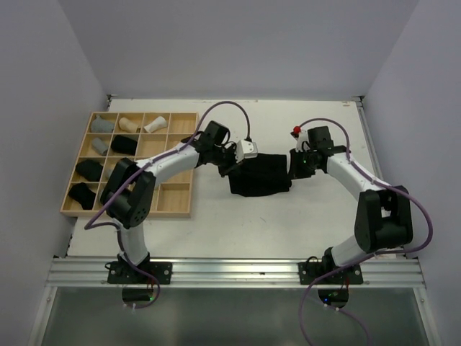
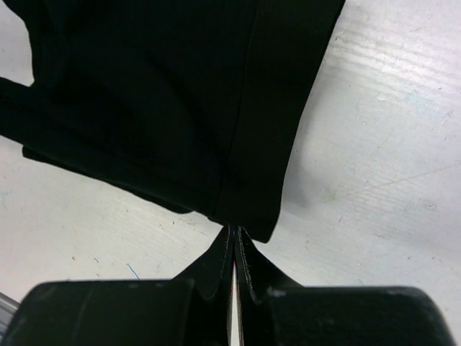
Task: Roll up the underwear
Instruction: Fold the underwear
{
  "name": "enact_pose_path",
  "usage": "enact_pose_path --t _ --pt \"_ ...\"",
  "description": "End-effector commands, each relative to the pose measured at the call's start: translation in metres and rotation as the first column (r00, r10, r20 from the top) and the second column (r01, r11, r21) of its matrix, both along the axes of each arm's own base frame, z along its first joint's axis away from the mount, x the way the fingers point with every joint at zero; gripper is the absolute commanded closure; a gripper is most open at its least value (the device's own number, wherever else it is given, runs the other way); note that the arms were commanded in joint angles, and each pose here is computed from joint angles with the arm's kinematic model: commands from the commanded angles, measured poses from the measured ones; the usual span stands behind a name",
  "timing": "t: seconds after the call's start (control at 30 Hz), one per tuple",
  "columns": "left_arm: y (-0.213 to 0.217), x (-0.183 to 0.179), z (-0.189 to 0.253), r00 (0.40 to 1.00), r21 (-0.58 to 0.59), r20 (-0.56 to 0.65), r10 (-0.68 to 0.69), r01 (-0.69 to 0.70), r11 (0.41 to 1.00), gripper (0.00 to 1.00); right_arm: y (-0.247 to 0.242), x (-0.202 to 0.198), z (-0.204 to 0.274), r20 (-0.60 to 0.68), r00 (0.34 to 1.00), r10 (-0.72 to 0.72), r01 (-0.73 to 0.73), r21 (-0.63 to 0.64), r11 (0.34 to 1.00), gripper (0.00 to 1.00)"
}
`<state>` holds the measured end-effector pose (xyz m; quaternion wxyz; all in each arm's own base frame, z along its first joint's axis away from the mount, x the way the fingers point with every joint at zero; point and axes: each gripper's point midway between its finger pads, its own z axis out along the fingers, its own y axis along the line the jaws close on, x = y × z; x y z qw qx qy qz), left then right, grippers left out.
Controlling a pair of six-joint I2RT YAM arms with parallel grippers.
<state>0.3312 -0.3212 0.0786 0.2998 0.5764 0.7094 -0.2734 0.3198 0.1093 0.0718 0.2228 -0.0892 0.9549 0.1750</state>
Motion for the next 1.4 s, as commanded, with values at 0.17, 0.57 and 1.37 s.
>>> enact_pose_path --t 0.17,0.57,1.37 --pt "0.027 -0.029 -0.007 0.994 0.084 -0.026 -0.104 0.106 0.991 1.00 0.009 0.018 0.034 0.103 0.995 0.012 -0.017 0.040 0.999 0.89" --pt "0.026 -0.055 0.007 0.990 -0.024 -0.057 -0.128 0.127 0.992 0.53 0.030 0.021 0.005 -0.001 1.000 0.003 -0.003 0.100 0.995 0.86" --pt "0.053 0.015 0.044 0.952 -0.176 -0.102 0.289 -0.304 0.936 0.54 0.118 -0.046 0.056 0.067 0.998 0.017 -0.030 0.194 0.981 0.75"
